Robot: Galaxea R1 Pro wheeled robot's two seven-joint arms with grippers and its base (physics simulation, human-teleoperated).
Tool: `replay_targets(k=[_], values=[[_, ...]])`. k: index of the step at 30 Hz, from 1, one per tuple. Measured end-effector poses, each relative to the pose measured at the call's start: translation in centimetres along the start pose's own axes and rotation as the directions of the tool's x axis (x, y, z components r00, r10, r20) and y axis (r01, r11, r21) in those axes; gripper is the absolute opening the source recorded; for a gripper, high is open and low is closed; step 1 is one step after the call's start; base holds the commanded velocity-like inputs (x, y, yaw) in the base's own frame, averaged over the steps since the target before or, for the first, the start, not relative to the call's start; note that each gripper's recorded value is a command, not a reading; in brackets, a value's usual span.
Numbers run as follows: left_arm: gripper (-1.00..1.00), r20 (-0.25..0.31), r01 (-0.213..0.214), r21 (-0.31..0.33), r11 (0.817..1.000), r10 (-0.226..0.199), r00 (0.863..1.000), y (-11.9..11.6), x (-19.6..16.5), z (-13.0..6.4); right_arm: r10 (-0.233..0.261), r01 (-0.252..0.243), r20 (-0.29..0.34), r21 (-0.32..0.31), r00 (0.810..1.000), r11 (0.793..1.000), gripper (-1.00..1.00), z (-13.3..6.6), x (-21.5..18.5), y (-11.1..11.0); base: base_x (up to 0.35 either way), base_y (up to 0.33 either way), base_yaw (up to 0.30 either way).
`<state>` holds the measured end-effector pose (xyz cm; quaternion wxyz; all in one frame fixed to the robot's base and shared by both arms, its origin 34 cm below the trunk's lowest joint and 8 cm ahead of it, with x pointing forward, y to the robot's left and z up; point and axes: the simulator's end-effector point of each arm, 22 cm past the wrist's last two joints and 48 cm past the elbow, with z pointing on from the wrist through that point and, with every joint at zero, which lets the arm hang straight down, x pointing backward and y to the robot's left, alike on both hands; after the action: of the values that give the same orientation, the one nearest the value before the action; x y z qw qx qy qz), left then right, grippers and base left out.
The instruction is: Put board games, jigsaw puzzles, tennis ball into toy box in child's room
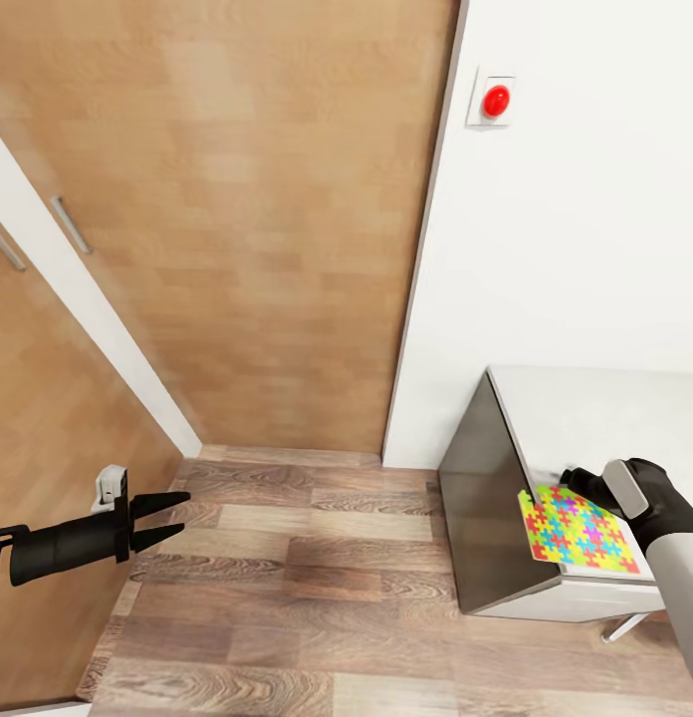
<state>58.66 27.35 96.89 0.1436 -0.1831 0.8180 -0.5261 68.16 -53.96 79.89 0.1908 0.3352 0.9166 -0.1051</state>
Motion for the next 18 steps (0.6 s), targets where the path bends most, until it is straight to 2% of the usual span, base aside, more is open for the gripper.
replay_targets(k=[6,18], values=[[1.00,0.000,0.000,0.000,1.000,0.000,1.000,0.01,0.01,0.01,-0.003,0.003,0.000,0.002,1.000,1.000,1.00,0.00,-0.02,-0.05,0.000,0.092,0.000],[1.00,0.000,0.000,0.000,1.000,0.000,1.000,0.00,0.02,0.02,-0.001,0.001,0.000,0.001,1.000,1.000,1.00,0.00,-0.01,-0.04,0.000,0.031,0.000]])
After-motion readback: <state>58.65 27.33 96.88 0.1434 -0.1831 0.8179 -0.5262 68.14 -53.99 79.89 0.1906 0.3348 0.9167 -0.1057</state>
